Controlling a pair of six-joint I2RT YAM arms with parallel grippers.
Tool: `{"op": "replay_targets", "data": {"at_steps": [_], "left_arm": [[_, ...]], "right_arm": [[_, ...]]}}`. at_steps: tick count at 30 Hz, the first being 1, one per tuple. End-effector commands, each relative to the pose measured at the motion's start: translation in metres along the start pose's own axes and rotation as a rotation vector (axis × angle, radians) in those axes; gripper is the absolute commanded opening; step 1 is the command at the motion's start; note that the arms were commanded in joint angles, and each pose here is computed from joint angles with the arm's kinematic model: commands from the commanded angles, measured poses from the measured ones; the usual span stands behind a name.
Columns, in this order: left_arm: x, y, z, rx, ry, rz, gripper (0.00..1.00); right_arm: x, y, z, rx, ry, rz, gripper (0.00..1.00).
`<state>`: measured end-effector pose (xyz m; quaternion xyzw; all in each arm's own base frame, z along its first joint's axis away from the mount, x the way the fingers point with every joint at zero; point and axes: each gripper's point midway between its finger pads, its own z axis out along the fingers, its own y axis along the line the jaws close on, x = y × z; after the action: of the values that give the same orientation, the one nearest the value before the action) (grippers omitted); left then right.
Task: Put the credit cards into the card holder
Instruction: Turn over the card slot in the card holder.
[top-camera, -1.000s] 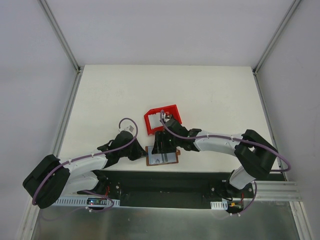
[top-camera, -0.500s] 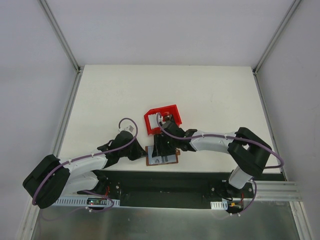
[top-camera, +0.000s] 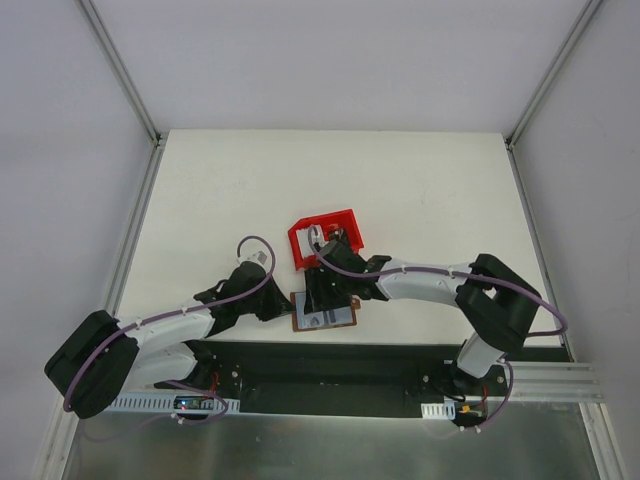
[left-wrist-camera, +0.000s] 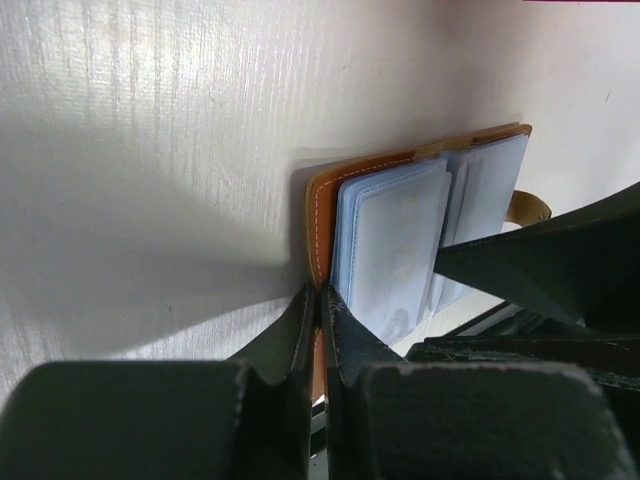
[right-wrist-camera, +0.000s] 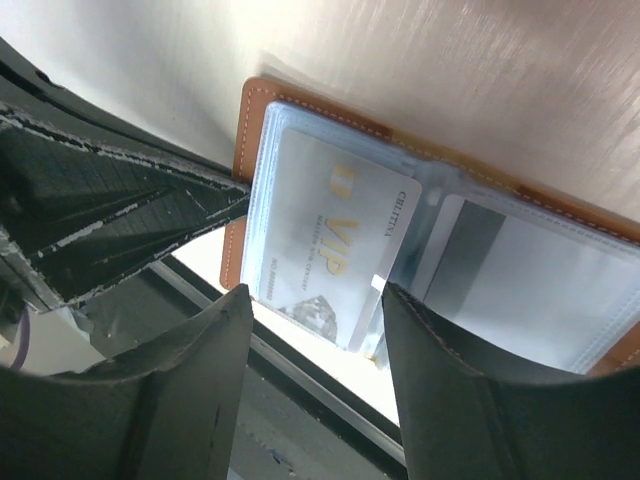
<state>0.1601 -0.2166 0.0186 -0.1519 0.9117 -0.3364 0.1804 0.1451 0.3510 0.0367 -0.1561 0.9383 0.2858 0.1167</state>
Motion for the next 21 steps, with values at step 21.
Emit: {"op": "replay_targets", "data": {"at_steps": [21], "left_arm": [[-0.011,-0.029,-0.017,0.109,-0.044,0.003,0.0]], "right_arm": [[-0.024,0.027,-0.014,0.144,-0.114,-0.166,0.61]]}}
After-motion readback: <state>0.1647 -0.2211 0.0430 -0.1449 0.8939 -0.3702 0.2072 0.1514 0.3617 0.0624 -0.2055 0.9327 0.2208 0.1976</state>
